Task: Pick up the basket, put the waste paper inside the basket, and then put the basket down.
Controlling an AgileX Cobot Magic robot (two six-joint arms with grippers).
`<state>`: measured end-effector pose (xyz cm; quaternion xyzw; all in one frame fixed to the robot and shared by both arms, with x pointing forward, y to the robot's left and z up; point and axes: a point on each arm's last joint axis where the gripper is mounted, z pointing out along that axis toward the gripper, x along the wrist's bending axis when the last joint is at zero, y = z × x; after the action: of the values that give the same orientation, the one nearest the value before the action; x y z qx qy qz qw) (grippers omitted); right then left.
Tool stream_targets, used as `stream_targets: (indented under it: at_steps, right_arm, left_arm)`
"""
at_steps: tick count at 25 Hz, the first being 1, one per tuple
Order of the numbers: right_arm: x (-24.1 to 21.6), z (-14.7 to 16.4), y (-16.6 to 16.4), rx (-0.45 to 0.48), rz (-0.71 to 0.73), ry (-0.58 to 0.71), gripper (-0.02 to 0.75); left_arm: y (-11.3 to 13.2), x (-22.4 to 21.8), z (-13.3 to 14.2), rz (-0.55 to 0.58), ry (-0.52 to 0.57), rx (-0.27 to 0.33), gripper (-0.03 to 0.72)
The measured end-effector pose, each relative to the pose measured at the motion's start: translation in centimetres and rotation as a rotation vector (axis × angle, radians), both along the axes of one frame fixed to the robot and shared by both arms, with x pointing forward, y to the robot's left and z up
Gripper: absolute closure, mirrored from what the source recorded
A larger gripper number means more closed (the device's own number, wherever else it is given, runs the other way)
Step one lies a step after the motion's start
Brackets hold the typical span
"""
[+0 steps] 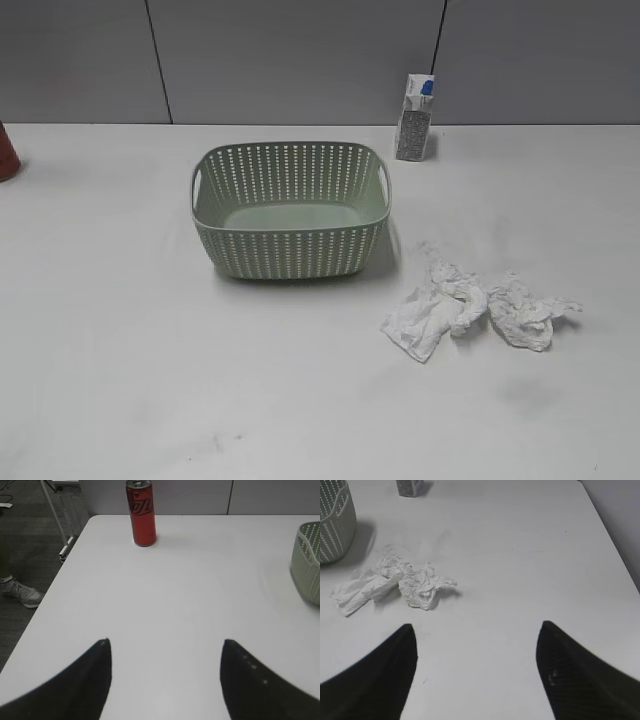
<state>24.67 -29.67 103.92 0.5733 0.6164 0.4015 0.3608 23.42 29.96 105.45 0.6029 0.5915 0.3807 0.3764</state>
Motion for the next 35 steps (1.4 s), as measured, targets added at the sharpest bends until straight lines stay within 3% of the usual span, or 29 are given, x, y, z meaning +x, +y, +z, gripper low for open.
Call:
stream_targets:
  at_steps: [13, 17, 28, 35]
  right_arm:
    - [0.0, 0.0, 0.0, 0.001, 0.0, 0.0, 0.148]
    - [0.0, 0.0, 0.0, 0.001, 0.0, 0.0, 0.148]
    - [0.0, 0.0, 0.0, 0.002, 0.001, 0.0, 0.148]
    - [0.0, 0.0, 0.0, 0.003, 0.002, 0.0, 0.148]
  left_arm:
    - [0.0, 0.0, 0.0, 0.0, -0.003, 0.0, 0.174]
    - [-0.1, 0.8, 1.3, -0.009, -0.011, -0.015, 0.174]
    - [-1.5, 9.4, 5.2, -0.163, 0.127, -0.044, 0.174]
    - [-4.4, 18.6, 5.5, -0.245, 0.277, -0.045, 0.174]
